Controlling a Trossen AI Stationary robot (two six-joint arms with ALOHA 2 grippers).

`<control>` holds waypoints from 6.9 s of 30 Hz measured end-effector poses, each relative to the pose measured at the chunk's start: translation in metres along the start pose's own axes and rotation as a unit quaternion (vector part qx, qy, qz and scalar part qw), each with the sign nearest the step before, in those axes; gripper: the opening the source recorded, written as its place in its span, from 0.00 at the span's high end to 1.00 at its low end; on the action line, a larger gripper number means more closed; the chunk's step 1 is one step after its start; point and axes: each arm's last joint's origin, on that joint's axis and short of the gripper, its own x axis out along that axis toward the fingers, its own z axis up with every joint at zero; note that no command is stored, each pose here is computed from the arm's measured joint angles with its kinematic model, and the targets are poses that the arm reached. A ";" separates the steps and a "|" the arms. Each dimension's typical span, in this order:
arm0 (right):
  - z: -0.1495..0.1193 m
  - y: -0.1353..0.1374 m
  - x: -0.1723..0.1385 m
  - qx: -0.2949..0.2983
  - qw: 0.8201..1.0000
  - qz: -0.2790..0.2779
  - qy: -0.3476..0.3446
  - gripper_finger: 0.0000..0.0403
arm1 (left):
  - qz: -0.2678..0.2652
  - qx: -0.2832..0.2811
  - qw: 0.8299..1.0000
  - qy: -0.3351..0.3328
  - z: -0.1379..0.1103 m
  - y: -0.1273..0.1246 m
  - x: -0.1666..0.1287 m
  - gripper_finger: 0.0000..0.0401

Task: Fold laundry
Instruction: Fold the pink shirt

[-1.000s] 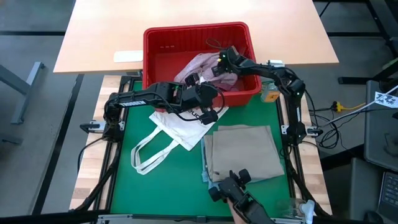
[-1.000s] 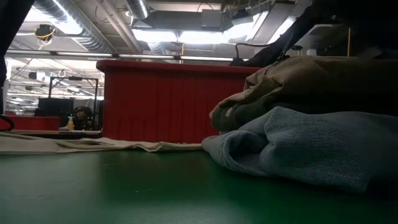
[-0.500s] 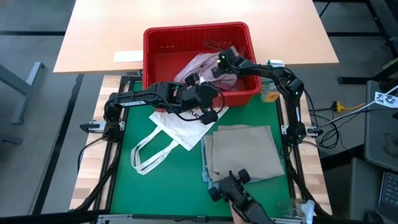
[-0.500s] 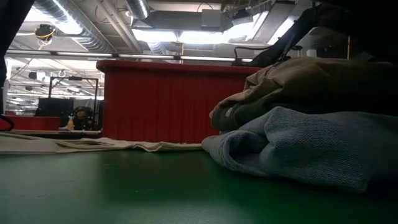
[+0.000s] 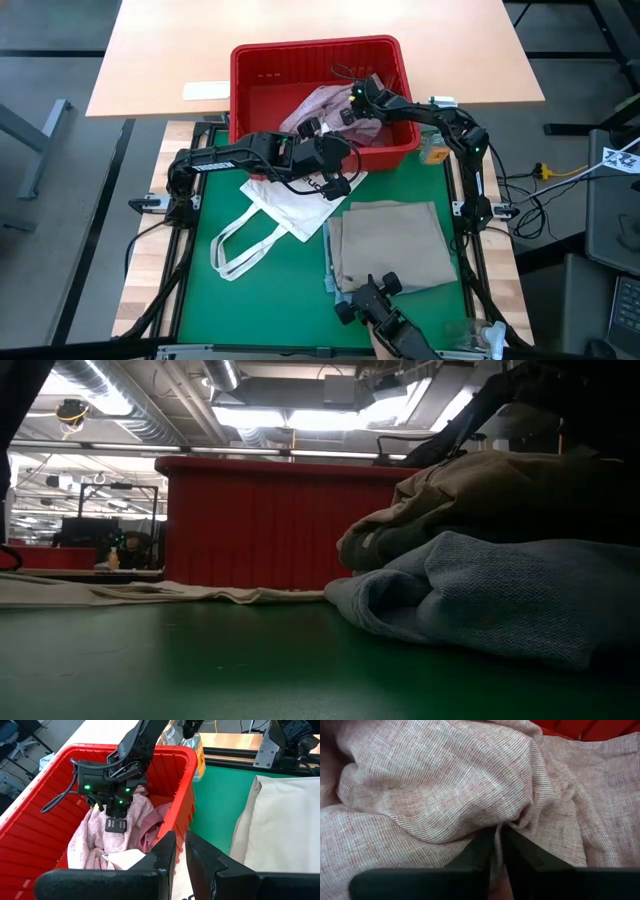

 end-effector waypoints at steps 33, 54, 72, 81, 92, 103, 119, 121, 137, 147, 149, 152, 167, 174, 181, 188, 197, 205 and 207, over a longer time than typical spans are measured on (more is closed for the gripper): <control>0.128 0.004 -0.127 -0.047 0.936 0.282 -0.204 1.00 | 0.004 0.037 0.999 0.000 0.000 0.000 0.000 0.90; 0.162 -0.040 -0.337 -0.196 0.895 0.233 -0.326 1.00 | 0.086 0.048 0.994 0.049 -0.004 0.044 0.024 0.90; 0.135 -0.062 -0.420 -0.197 0.882 0.222 -0.366 1.00 | 0.041 0.004 0.992 0.118 -0.020 0.113 0.071 0.90; 0.130 -0.064 -0.425 -0.208 0.883 0.219 -0.359 1.00 | 0.004 -0.033 0.991 0.131 -0.034 0.135 0.099 0.87; 0.127 -0.064 -0.423 -0.220 0.886 0.218 -0.344 1.00 | 0.000 -0.067 0.995 0.073 -0.044 0.142 0.139 0.61; 0.126 -0.064 -0.423 -0.220 0.887 0.219 -0.342 1.00 | 0.049 -0.084 0.995 0.008 -0.061 0.132 0.176 0.58; 0.126 -0.064 -0.422 -0.220 0.888 0.219 -0.339 1.00 | 0.044 -0.088 0.995 -0.009 -0.058 0.128 0.176 0.99; 0.126 -0.064 -0.422 -0.220 0.888 0.219 -0.339 1.00 | 0.041 -0.087 0.995 -0.010 -0.058 0.126 0.175 0.99; 0.121 -0.068 -0.436 -0.237 0.884 0.191 -0.356 1.00 | 0.037 -0.172 0.974 -0.141 -0.020 0.155 0.035 1.00; 0.112 -0.080 -0.484 -0.225 0.848 0.173 -0.448 1.00 | 0.009 -0.207 0.939 -0.273 -0.016 0.172 -0.086 1.00; 0.110 -0.083 -0.494 -0.212 0.839 0.173 -0.470 1.00 | 0.009 -0.213 0.932 -0.292 -0.017 0.172 -0.103 1.00; 0.107 -0.085 -0.508 -0.201 0.819 0.199 -0.499 1.00 | 0.002 -0.219 0.922 -0.318 -0.018 0.171 -0.122 1.00; 0.080 -0.088 -0.560 -0.218 0.702 0.438 -0.518 1.00 | -0.123 -0.197 0.906 -0.354 -0.024 0.127 -0.178 1.00; 0.066 -0.088 -0.571 -0.209 0.672 0.563 -0.433 1.00 | -0.167 -0.176 0.919 -0.309 -0.036 0.098 -0.191 1.00; 0.049 -0.087 -0.562 -0.174 0.701 0.613 -0.321 1.00 | -0.219 -0.182 0.930 -0.234 -0.052 0.072 -0.196 1.00; 0.038 -0.085 -0.544 -0.112 0.745 0.622 -0.213 1.00 | -0.279 -0.192 0.927 -0.159 -0.064 0.041 -0.198 1.00; 0.014 -0.085 -0.533 -0.107 0.763 0.610 -0.184 1.00 | -0.312 -0.173 0.932 -0.064 -0.083 0.011 -0.200 1.00; -0.006 -0.080 -0.497 -0.079 0.781 0.607 -0.125 1.00 | -0.286 -0.183 0.940 0.030 -0.101 -0.005 -0.195 1.00; -0.008 -0.077 -0.488 -0.079 0.780 0.608 -0.124 1.00 | -0.279 -0.180 0.942 0.035 -0.102 -0.009 -0.193 1.00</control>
